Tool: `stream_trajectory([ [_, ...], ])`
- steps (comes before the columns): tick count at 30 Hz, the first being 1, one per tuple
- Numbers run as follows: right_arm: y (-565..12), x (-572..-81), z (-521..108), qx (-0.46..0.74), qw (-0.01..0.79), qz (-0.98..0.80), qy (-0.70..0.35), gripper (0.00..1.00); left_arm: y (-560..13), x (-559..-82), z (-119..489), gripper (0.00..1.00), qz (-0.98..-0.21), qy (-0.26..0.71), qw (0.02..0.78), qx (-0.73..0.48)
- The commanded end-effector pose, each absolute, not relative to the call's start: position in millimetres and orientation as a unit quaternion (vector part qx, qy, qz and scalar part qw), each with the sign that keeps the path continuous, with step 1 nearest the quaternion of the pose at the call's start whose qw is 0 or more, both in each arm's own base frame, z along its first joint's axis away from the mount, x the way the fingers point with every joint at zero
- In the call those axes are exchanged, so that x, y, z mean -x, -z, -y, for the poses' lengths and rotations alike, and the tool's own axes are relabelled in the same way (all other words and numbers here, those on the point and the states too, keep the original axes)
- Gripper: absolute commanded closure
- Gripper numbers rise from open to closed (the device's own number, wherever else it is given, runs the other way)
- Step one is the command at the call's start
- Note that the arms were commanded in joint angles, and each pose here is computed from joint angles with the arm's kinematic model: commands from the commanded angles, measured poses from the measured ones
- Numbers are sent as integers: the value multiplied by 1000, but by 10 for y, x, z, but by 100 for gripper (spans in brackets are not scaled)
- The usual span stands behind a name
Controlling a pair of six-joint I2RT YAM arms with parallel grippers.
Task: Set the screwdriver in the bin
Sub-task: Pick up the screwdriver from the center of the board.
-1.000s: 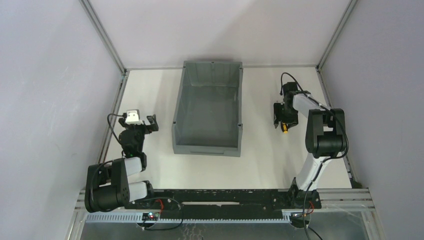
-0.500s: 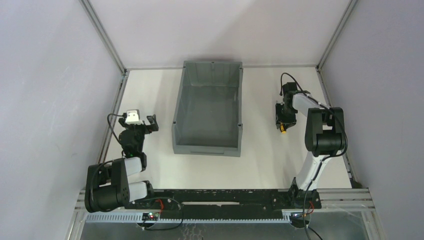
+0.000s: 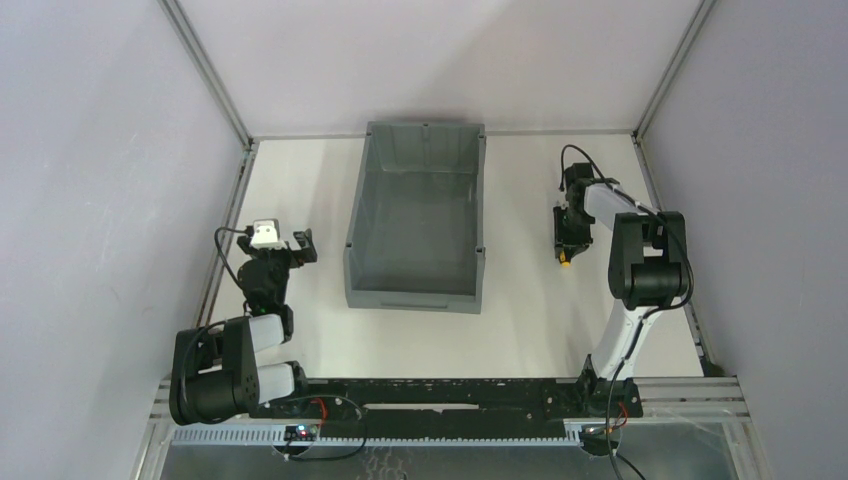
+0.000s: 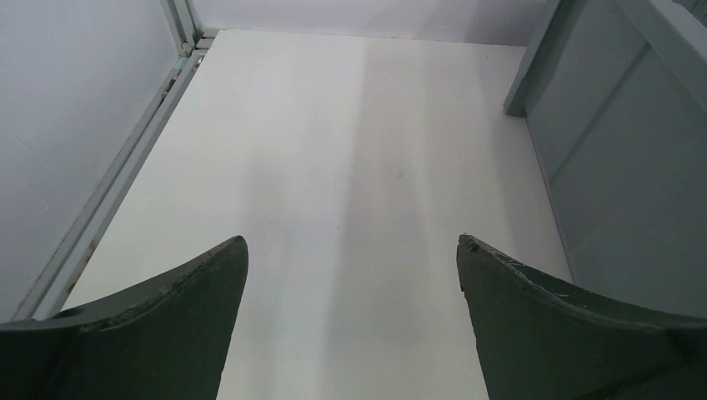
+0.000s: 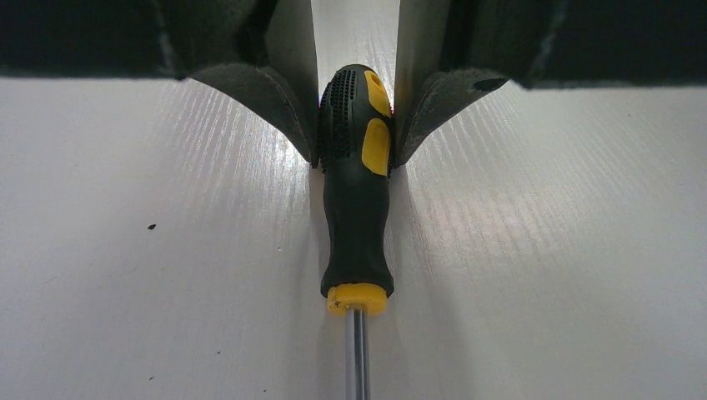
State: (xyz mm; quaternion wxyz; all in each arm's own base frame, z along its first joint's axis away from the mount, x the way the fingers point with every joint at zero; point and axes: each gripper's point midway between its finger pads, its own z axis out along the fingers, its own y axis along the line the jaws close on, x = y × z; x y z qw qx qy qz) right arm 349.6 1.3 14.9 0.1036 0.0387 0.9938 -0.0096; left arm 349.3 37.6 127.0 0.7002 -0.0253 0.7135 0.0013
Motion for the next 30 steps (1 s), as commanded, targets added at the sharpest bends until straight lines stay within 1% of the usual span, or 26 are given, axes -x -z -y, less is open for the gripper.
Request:
stream_trajectory([
  [1, -184, -3592, -6, -46, 112, -993, 10, 84, -1409, -3469, -339, 0, -687, 5, 726, 20],
  [3, -208, -3602, -13, -46, 114, -992, 8, 93, -1406, -3468, -339, 0, -688, 5, 726, 20],
  [4, -223, -3609, -15, -47, 115, -992, 7, 98, -1404, -3468, -338, 0, -688, 5, 725, 20],
  [5, -241, -3614, -18, -48, 116, -992, 7, 100, -1405, -3469, -336, 0, -688, 5, 725, 20],
  [30, -1052, -3752, -47, -54, 178, -982, 14, 100, -1411, -3471, -333, 0, -687, 5, 726, 20],
])
